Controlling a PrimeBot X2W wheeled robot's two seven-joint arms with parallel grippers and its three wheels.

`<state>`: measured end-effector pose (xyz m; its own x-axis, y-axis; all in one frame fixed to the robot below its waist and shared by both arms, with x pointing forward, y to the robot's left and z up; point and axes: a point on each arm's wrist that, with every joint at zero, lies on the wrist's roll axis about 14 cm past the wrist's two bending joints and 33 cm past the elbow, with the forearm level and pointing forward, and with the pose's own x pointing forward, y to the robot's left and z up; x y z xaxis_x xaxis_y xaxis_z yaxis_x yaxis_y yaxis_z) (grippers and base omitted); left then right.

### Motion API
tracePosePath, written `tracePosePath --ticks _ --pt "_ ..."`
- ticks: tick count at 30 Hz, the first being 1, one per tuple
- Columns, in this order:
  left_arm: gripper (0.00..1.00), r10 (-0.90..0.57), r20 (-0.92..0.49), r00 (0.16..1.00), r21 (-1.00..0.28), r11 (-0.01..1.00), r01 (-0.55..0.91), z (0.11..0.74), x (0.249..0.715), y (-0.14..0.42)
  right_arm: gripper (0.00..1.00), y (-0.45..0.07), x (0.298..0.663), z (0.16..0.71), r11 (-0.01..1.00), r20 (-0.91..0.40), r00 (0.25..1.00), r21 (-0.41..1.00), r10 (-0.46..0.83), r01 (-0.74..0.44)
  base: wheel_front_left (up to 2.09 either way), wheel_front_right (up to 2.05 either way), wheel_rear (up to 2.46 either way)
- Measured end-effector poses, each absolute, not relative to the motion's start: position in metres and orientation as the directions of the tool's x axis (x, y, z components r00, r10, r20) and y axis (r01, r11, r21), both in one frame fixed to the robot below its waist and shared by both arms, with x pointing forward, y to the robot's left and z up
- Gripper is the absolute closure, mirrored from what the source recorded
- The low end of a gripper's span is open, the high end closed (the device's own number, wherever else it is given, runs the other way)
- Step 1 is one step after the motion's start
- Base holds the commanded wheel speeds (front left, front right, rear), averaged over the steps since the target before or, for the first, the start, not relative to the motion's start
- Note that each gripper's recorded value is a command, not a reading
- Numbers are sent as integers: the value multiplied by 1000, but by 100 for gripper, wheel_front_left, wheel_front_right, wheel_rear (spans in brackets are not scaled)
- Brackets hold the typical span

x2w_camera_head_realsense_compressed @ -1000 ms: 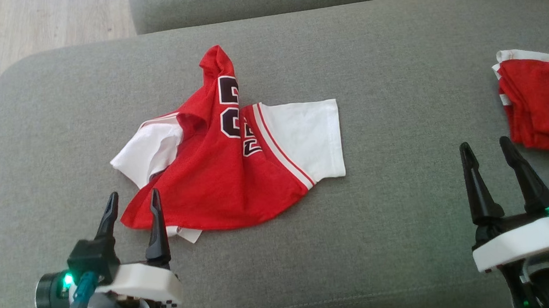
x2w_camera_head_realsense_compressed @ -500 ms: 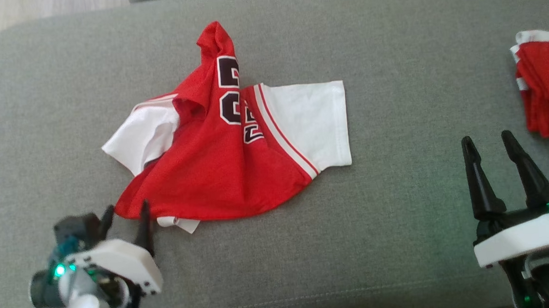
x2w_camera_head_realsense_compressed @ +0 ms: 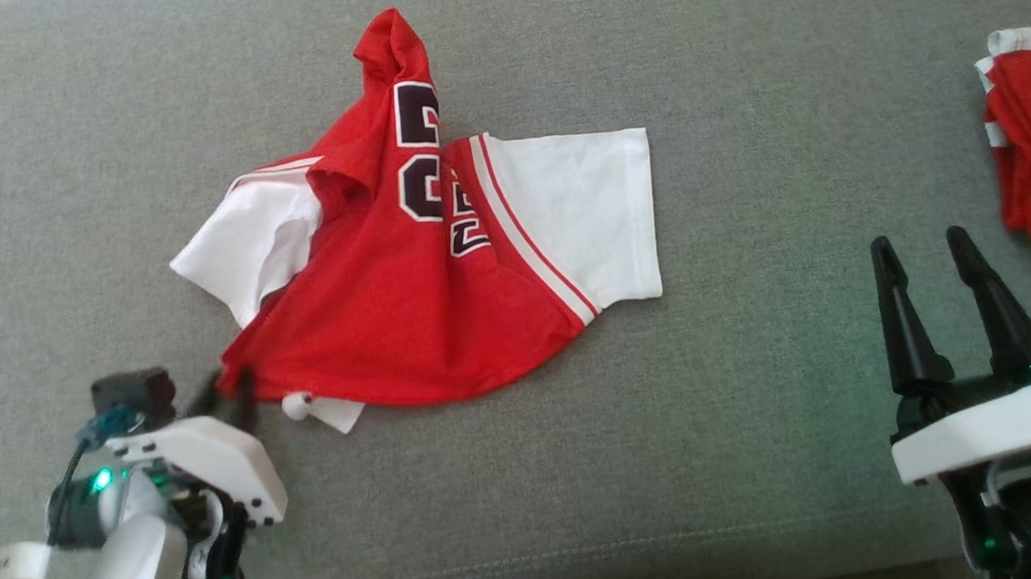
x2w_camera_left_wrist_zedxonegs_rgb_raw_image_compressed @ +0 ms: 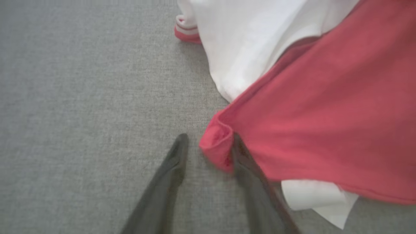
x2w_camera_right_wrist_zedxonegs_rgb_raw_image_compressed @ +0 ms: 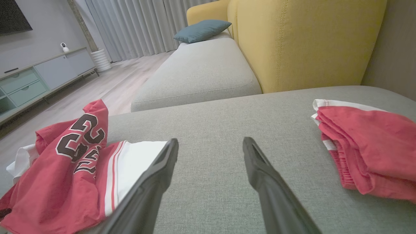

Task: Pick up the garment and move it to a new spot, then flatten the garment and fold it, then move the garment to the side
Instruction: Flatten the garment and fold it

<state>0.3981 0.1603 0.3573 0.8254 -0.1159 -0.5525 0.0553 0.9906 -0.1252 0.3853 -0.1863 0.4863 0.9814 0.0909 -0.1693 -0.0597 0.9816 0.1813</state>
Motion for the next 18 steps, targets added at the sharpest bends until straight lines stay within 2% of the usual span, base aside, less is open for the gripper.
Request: tracePosePath --ticks 11,18 --pt "100 -120 -531 839 -88 992 85 360 401 159 0 -183 408 474 978 -200 970 180 137 -101 0 0 0" --pt "100 -131 -480 867 -105 990 91 370 410 149 0 -159 455 449 961 -285 923 167 259 -218 0 0 0"
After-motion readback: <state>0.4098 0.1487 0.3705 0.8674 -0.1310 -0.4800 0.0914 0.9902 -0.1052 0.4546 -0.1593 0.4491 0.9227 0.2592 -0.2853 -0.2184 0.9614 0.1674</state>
